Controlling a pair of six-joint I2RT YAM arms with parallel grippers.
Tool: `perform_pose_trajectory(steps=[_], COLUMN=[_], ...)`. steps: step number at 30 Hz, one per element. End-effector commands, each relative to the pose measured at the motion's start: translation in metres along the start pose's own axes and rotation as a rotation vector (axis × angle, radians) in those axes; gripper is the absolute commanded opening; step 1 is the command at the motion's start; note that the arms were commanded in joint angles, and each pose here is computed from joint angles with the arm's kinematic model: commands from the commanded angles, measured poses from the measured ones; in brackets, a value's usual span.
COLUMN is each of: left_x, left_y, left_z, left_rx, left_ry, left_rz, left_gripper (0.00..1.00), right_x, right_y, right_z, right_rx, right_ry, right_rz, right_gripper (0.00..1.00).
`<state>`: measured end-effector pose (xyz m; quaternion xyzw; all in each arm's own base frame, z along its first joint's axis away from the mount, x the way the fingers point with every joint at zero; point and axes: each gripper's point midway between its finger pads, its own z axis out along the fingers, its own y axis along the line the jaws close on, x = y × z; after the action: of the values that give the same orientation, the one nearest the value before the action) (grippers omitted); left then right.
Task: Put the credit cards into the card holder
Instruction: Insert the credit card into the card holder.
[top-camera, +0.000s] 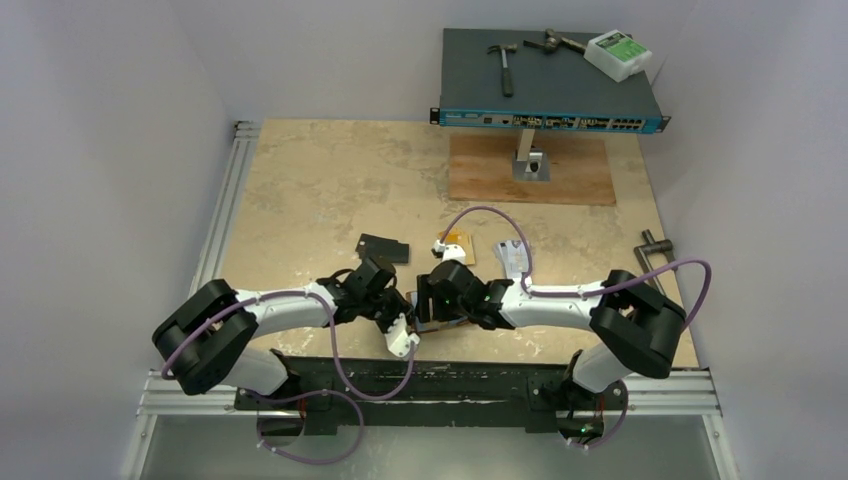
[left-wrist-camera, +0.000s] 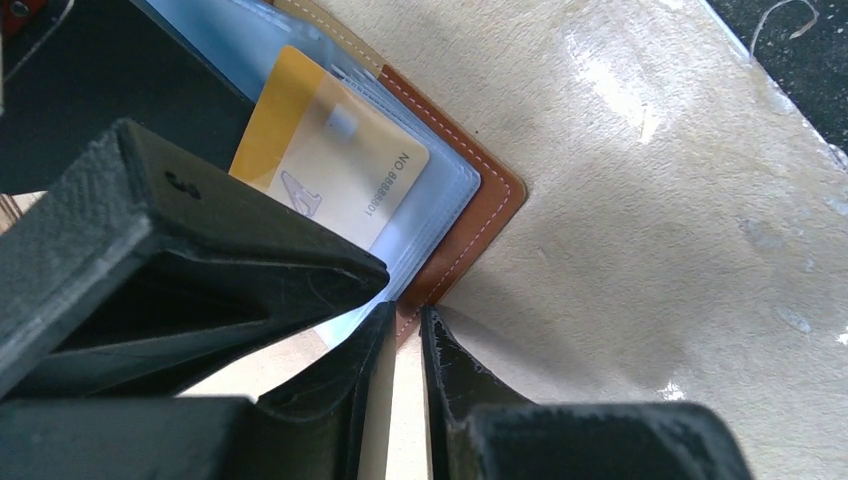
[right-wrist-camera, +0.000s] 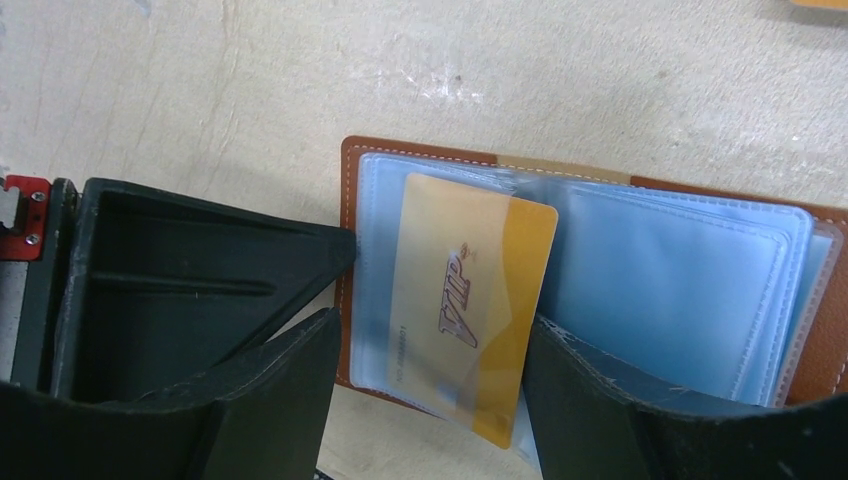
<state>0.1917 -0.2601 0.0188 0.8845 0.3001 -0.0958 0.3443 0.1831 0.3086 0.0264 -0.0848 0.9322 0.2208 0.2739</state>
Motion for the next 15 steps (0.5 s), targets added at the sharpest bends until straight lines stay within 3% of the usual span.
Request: perform_pose_trajectory(steps=[1, 4, 9, 15], left_x=[-0.007, -0.007, -0.008, -0.009], left_y=[0.002, -0.008, -0.021, -0.022], left_z=[0.002, 0.003, 0.000, -0.002], left_rx=[-0.035, -0.002, 0.075, 0.094], left_ry=[-0.042, -0.043, -0.044, -0.044], left_rz=[0.041, 0.052, 0.060, 0.062], left_gripper=[0.15, 0.15, 0.08, 0.06], right_x=[0.021, 0.014, 0.017, 0.020], right_y=[-0.012, -0.006, -0.004, -0.010], right_z=[-0.007, -0.015, -0.019, -0.023], right_rx=[0.049, 0.023, -0.001, 0.007], right_ry=[0.070, 0.048, 0.056, 0.058], right_rz=[-0.037, -0.011, 0.012, 0.036], right_gripper=[0.64, 0.65, 0.76, 0.74])
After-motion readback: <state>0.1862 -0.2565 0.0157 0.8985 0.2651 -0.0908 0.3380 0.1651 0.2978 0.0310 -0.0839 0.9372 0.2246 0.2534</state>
